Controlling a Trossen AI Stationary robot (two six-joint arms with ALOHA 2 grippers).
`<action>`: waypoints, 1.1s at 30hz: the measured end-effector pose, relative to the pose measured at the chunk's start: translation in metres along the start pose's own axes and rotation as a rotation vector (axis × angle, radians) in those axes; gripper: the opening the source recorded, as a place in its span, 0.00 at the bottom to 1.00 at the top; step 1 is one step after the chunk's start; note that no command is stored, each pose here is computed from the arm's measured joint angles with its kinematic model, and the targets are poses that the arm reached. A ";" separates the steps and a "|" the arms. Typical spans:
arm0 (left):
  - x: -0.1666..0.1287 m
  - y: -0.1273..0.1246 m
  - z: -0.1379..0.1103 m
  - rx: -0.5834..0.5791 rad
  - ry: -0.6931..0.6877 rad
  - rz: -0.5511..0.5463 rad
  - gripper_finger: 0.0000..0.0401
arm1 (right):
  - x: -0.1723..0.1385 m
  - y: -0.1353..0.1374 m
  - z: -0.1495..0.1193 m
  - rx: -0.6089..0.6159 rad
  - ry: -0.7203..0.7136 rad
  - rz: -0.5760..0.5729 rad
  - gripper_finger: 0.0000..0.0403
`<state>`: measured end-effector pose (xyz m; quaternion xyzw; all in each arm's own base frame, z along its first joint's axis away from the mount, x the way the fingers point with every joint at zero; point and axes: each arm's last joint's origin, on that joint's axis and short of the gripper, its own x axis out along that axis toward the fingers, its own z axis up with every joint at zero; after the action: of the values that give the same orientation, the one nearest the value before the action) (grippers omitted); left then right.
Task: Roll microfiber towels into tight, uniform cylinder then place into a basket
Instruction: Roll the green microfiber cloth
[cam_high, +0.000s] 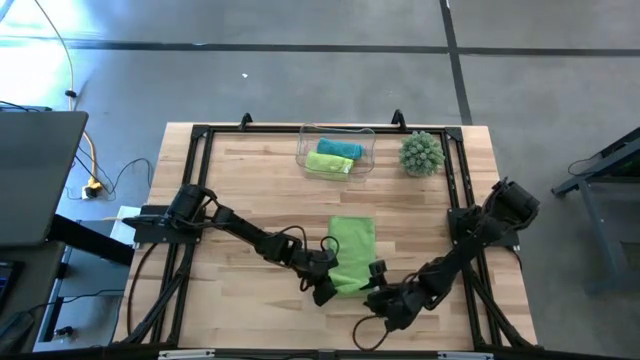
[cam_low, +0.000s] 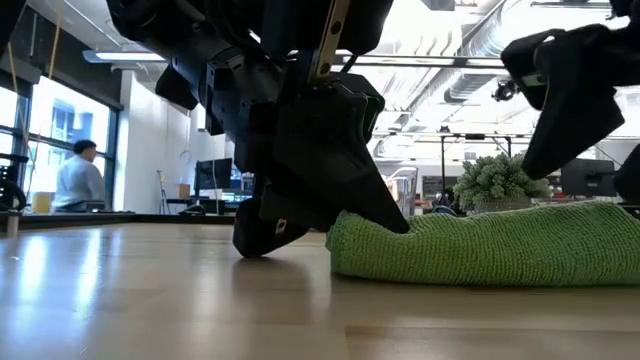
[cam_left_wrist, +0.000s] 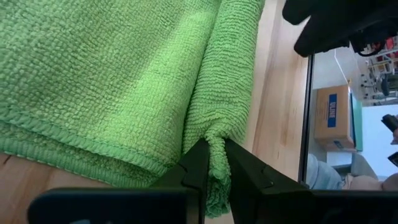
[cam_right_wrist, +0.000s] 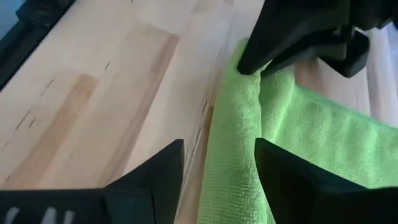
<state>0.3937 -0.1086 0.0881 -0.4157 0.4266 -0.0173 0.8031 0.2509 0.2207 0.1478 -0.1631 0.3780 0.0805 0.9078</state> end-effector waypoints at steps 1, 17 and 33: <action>0.000 0.000 0.000 0.000 0.000 0.000 0.09 | 0.000 0.000 -0.001 0.007 0.005 -0.003 0.47; -0.004 -0.003 0.001 0.020 -0.007 -0.012 0.09 | 0.018 0.005 -0.027 0.240 0.189 -0.042 0.47; -0.035 -0.028 0.008 0.307 -0.031 -0.064 0.25 | 0.020 0.016 -0.040 0.672 0.202 -0.148 0.16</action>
<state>0.3860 -0.1085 0.1333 -0.3015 0.3930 -0.1017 0.8627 0.2338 0.2214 0.1033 0.1106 0.4585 -0.1310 0.8720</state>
